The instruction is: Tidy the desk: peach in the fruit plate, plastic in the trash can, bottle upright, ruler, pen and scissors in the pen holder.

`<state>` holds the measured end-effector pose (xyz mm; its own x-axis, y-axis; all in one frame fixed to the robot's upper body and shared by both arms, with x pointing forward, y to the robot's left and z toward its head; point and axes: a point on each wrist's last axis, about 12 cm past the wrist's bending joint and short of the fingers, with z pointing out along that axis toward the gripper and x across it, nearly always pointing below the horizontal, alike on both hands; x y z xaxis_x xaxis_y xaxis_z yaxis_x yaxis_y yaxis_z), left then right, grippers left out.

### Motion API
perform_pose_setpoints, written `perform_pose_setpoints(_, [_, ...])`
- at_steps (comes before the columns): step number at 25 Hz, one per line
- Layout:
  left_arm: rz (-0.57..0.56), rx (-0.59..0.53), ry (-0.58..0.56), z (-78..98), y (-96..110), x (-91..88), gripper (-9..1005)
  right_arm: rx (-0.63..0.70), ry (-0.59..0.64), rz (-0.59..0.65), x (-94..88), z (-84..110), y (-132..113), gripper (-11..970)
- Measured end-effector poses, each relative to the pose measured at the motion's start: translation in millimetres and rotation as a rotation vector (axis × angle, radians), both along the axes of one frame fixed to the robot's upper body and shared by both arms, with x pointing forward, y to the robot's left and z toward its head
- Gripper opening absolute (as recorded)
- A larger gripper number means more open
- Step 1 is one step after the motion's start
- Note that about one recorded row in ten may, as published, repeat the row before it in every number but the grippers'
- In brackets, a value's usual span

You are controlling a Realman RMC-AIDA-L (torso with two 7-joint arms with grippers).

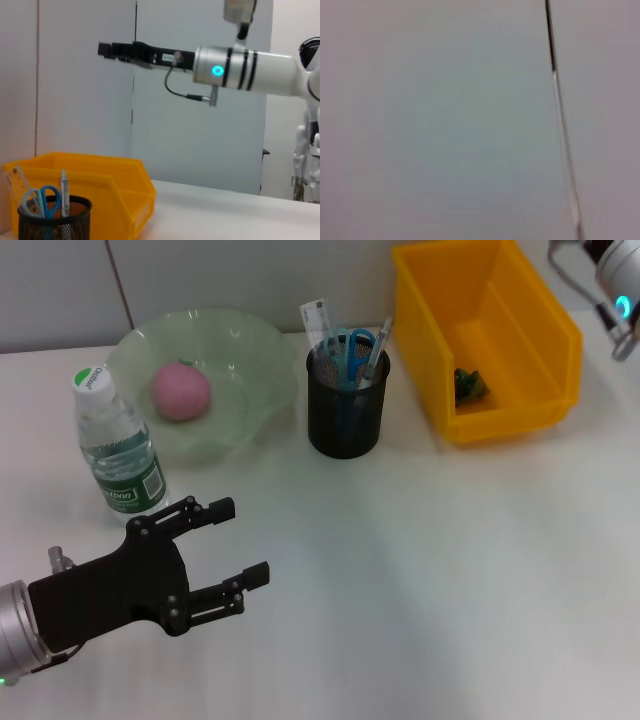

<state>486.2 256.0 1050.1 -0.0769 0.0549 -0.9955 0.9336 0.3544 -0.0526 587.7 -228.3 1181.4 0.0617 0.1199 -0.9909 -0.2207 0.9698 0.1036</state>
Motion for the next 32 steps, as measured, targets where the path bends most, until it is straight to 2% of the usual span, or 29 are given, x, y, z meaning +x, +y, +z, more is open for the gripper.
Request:
perform_pose_setpoints(1, [0.0, 0.0, 0.0, 0.0, 0, 0.0, 807, 0.0, 0.0, 0.0, 0.0, 0.0, 0, 248])
perform_pose_setpoints(5, [-0.005, -0.002, 0.025, 1.2, 1, 0.9, 807, 0.017, 0.14, 0.084, -18.2, -3.8, 15, 312])
perform_pose_setpoints(11, [-0.021, -0.018, 0.035, 6.6, -1, 5.8, 807, 0.134, 0.463, 0.261, -31.3, -3.1, 21, 408])
perform_pose_setpoints(14, [-0.026, -0.023, 0.039, 8.4, -1, 7.4, 807, 0.139, 0.559, 0.408, -36.3, -0.7, 10, 549])
perform_pose_setpoints(16, [-0.028, -0.027, 0.044, 9.9, -1, 8.3, 807, 0.121, 0.563, 0.533, -43.6, -1.3, -1, 643])
perform_pose_setpoints(19, [-0.035, -0.034, 0.056, 12.8, 0, 9.6, 807, 0.085, 0.502, 0.748, -58.5, -7.9, -22, 797])
perform_pose_setpoints(22, [-0.051, -0.042, 0.082, 16.3, 2, 10.0, 807, 0.069, 0.443, 0.889, -70.9, -25.3, -52, 797])
perform_pose_setpoints(26, [-0.075, -0.051, 0.121, 18.8, 4, 9.1, 807, 0.062, 0.345, 0.951, -81.0, -51.4, -89, 797])
perform_pose_setpoints(28, [-0.087, -0.054, 0.145, 20.1, 3, 10.4, 807, 0.044, 0.301, 0.96, -85.1, -62.7, -100, 797])
perform_pose_setpoints(32, [-0.124, -0.034, 0.208, 20.4, -2, 14.3, 807, -0.029, 0.244, 0.997, -94.5, -78.3, -105, 797])
